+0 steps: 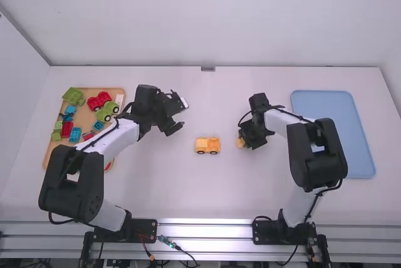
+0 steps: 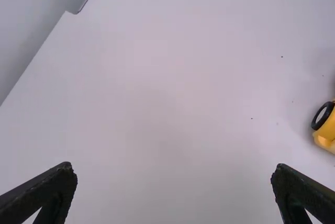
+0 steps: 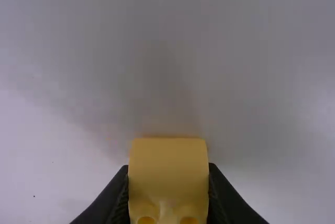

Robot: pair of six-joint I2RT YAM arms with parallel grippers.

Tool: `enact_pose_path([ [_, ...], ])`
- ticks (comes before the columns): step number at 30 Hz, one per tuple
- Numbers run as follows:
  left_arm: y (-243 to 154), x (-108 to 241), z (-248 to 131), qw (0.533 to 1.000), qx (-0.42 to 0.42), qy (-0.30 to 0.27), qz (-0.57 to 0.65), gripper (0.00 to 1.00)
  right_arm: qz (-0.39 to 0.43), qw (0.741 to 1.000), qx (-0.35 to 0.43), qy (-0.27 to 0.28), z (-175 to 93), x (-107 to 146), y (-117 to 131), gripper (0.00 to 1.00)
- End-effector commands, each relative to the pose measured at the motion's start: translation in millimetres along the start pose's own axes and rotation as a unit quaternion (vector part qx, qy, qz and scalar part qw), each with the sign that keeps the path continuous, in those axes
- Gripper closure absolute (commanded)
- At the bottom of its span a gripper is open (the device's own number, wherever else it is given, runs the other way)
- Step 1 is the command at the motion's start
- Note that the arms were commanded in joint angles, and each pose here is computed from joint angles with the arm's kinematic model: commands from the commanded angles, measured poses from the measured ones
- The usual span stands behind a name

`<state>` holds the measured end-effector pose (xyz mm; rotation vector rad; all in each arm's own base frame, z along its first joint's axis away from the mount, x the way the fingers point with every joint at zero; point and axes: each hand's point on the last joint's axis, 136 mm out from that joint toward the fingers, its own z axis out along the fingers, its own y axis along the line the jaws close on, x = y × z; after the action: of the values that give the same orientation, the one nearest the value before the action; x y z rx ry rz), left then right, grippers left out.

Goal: Assemble lego blocks to make yellow taxi

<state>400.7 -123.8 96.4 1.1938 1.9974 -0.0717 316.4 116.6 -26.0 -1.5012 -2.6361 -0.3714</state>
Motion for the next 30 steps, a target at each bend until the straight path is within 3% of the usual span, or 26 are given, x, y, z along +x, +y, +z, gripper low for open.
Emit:
enact_pose_path([
  [1,3,-3,-7,1.0,-0.006,-0.009,-0.003,0.01,0.017,0.999,0.025,-0.013,8,0,-12,0.01],
  [12,0,-6,-7,1.0,0.003,-0.018,-0.003,0.01,0.001,1.0,0.012,0.001,0,-4,-4,0.01],
  [19,0,-6,-7,1.0,0.003,-0.018,-0.003,0.01,-0.052,0.997,0.052,-0.011,-72,-22,0,0.01],
  [23,0,-6,-7,1.0,0.004,-0.017,-0.003,0.01,-0.158,0.986,0.034,-0.041,-105,-33,25,0.01],
  [25,-1,-5,-7,1.0,0.006,-0.015,-0.004,0.01,-0.291,0.953,0.038,-0.078,-116,-43,38,0.01],
  [27,-2,-4,-7,1.0,0.007,-0.013,0.0,0.01,-0.354,0.93,0.046,-0.088,-120,-43,43,0.01],
  [30,1,-1,-7,1.0,-0.003,-0.003,-0.004,0.01,-0.472,0.867,0.076,-0.136,-122,-54,53,0.01],
])
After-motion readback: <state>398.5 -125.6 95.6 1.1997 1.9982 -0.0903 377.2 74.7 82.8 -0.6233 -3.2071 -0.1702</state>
